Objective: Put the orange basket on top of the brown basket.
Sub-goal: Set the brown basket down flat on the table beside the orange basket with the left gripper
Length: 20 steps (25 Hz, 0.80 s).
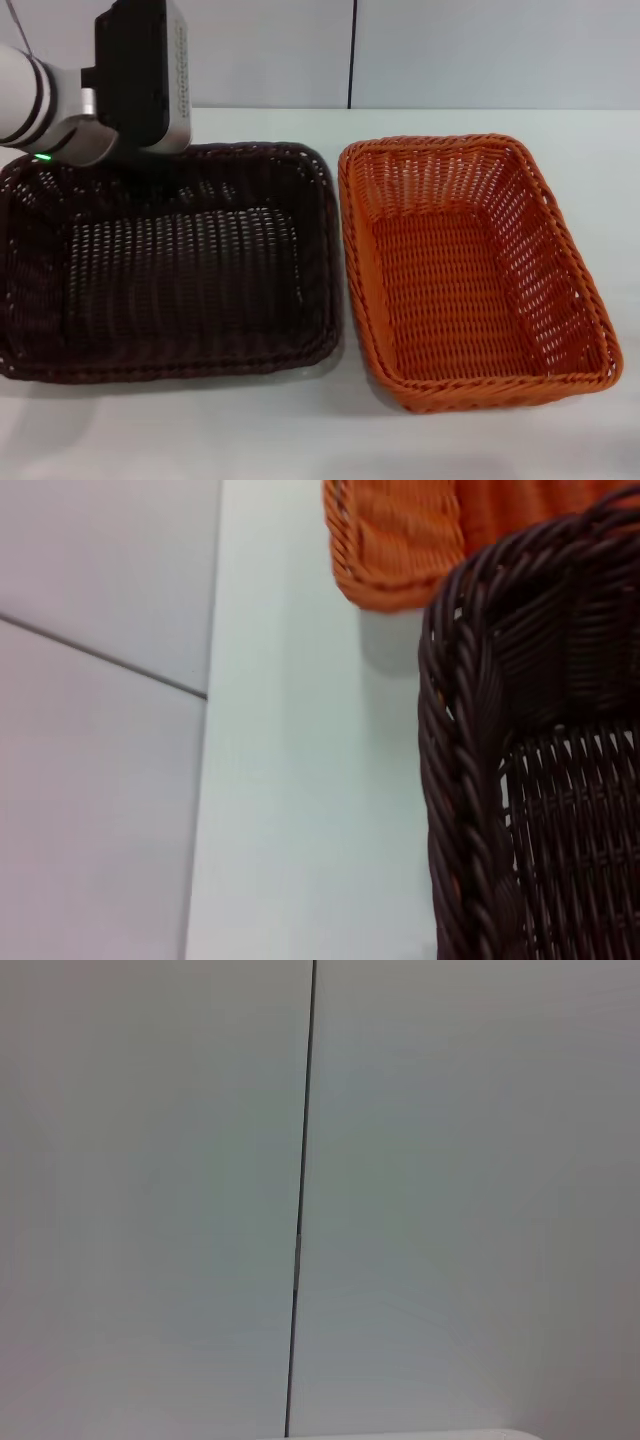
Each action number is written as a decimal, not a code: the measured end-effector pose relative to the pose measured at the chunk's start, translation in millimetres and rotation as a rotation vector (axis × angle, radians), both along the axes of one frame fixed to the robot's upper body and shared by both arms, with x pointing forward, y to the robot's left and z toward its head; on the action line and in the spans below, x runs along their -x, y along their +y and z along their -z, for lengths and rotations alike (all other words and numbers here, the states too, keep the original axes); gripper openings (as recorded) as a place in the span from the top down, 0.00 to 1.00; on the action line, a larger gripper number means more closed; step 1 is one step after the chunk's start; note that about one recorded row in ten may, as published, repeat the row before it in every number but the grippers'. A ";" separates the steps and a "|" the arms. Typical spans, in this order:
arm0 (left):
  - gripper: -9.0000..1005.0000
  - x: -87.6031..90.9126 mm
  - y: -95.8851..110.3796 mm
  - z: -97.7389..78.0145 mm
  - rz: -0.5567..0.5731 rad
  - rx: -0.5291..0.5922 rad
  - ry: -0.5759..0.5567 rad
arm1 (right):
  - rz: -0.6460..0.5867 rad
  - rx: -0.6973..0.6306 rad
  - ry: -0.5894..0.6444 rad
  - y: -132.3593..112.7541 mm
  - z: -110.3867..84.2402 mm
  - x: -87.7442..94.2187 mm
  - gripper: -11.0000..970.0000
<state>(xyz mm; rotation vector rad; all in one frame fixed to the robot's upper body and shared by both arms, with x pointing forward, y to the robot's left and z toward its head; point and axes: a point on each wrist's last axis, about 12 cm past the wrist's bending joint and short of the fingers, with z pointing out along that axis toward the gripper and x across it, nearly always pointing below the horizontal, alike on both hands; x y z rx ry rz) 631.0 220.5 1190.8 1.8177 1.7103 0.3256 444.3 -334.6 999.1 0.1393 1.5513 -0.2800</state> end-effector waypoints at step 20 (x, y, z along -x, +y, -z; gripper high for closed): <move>0.55 -10.0 -26.4 17.6 -0.017 -0.019 -0.113 | 0.000 0.015 0.003 -1.9 -0.7 -1.2 0.14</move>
